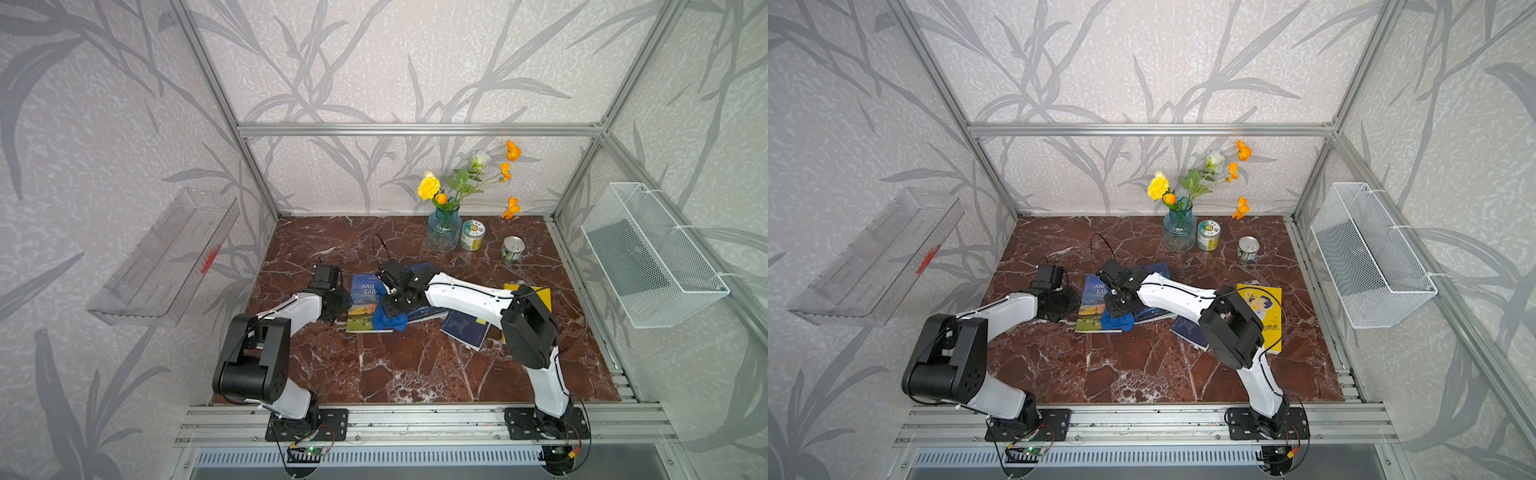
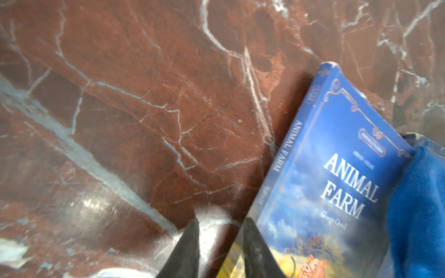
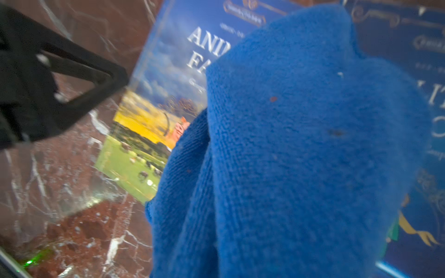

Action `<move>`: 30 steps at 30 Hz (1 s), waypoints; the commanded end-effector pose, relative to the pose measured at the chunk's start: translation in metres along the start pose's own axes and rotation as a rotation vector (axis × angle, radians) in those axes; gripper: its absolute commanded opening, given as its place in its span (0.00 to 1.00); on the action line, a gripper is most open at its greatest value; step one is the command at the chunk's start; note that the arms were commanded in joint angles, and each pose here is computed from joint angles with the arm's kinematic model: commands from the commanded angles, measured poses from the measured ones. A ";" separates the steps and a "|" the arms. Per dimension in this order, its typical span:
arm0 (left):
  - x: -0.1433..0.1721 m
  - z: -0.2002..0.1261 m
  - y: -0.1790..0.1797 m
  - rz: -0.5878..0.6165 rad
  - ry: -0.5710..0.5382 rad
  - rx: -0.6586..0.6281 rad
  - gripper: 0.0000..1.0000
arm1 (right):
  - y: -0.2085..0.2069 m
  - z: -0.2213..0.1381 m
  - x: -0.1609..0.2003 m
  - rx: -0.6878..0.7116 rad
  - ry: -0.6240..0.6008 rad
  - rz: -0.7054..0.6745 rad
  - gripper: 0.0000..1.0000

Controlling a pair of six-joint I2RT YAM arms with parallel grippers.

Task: Wipe the cover of the book
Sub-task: Wipe the dirt from the cover of the book.

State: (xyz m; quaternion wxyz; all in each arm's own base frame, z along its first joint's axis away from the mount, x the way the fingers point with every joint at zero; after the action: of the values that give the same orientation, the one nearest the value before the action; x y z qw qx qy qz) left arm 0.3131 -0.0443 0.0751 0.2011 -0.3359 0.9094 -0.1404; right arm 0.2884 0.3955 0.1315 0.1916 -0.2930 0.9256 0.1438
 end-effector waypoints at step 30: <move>0.009 0.020 0.003 0.030 0.087 -0.081 0.05 | 0.004 0.145 0.005 0.017 0.283 0.078 0.09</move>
State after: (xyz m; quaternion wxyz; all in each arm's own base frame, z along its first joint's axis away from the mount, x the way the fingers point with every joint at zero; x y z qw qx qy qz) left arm 0.3288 -0.0526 0.0695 0.1893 -0.3232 0.9164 -0.1413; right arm 0.3943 0.4784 0.0689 0.1958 -0.2289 0.9311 0.2058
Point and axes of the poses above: each gripper's point midway between its finger pads, its own z axis out along the fingers, its own y axis along the line the jaws close on, x = y × z, the point moved 5 cm from there along -z, back along the fingers, and after that the axes turned 8 degrees about -z, right-handed, at the moved point
